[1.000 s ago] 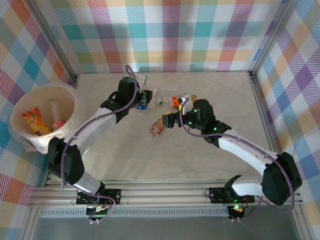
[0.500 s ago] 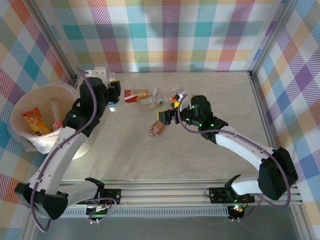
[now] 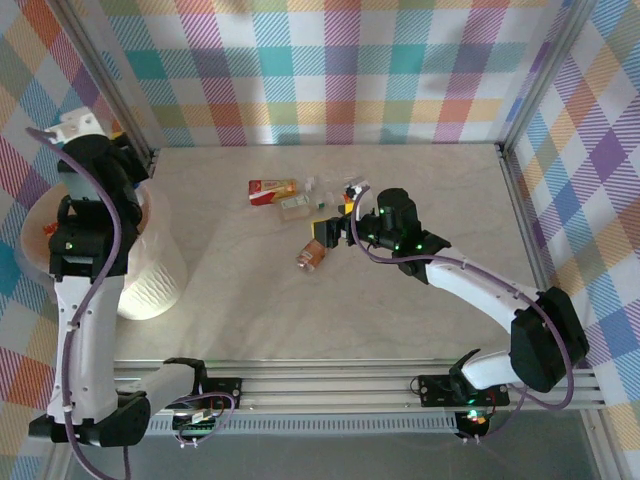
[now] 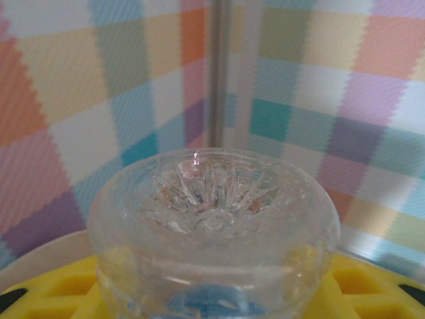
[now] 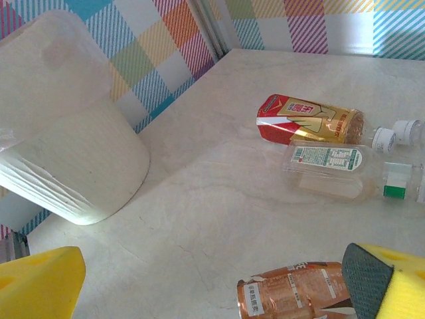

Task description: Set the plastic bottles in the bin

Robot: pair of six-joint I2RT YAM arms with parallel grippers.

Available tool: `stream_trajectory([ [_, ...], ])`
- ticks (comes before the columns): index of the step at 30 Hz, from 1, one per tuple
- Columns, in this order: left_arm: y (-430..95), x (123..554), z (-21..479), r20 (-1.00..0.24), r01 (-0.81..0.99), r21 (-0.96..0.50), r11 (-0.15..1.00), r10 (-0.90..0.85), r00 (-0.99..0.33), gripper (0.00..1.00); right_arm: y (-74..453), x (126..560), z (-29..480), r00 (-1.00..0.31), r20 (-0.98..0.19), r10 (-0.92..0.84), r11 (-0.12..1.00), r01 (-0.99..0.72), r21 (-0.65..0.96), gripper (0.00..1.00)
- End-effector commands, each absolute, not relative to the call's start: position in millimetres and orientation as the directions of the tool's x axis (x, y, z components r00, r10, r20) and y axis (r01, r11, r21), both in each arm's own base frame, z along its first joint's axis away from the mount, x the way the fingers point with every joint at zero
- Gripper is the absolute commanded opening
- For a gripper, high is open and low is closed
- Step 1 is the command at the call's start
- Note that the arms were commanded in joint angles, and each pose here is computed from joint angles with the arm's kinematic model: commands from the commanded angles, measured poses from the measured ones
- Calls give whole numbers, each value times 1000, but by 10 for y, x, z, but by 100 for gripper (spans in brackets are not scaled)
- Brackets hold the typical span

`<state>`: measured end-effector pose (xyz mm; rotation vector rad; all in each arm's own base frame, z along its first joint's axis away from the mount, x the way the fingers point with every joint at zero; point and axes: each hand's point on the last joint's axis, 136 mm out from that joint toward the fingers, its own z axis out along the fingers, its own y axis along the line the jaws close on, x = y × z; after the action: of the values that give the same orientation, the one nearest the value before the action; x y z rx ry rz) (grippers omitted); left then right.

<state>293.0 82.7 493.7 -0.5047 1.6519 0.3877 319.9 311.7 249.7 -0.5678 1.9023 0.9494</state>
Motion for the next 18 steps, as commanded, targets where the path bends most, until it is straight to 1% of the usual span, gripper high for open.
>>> stream_trajectory([
  [1,1104,2772,4826,-982,-622,-18,783,-132,-138,51,3206,3243,2722,-441,-897,29,564,-734,378,100],
  [6,1412,2665,4644,-966,-670,-102,735,-234,-110,52,3210,3248,2736,-439,-898,21,565,-736,373,100],
  [8,1459,2701,4540,-952,-656,-144,740,-285,-113,52,3209,3250,2739,-438,-899,19,567,-736,370,100],
  [13,1682,2750,4254,-904,-662,-249,707,-415,-104,52,3206,3263,2753,-436,-900,15,572,-734,365,100],
  [18,1753,2827,4029,-853,-636,-348,689,-514,-91,52,3194,3262,2778,-435,-900,15,577,-732,363,100],
])
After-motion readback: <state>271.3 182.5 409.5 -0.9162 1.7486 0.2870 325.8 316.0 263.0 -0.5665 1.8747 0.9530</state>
